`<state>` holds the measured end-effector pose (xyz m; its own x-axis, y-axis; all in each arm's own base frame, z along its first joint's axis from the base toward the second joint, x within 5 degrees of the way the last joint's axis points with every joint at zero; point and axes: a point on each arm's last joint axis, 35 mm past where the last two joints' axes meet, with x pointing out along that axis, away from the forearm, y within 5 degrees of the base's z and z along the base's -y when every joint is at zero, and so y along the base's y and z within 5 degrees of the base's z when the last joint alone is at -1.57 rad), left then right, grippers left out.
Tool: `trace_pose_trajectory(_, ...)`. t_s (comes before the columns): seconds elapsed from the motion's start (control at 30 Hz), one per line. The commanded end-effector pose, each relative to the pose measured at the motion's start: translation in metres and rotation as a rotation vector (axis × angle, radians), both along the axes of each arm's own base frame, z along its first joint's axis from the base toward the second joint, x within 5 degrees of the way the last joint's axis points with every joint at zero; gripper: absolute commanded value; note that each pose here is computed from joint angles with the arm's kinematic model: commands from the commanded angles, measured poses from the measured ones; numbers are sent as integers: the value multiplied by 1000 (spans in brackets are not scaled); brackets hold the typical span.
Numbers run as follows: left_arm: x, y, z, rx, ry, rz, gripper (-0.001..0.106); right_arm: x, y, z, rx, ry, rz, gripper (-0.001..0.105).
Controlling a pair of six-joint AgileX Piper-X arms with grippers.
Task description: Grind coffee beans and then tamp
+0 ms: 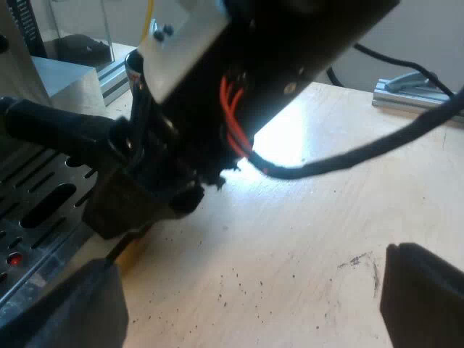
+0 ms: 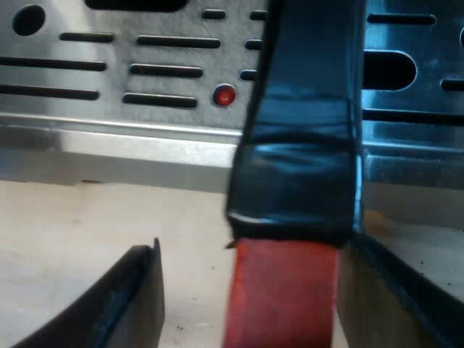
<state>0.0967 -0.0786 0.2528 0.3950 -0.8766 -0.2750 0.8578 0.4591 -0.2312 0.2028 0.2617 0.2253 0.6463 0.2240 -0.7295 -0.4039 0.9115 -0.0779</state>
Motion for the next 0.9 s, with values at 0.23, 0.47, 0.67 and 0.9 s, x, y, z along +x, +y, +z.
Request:
trace_pose_trajectory(0.23, -1, 0, 1, -6, -9, -17, 74, 1, -4, -9, 3, -40, -7, 55)
trace_pose_trajectory(0.47, -1, 0, 1, -6, -9, -17, 74, 1, -4, -9, 7, -48, -10, 51)
trace_pose_trajectory(0.67, -1, 0, 1, -6, -9, -17, 74, 1, -4, -9, 7, -48, -10, 17)
trace_pose_trajectory(0.9, -1, 0, 1, -6, -9, -17, 74, -1, -5, -5, 21, -28, 9, 0)
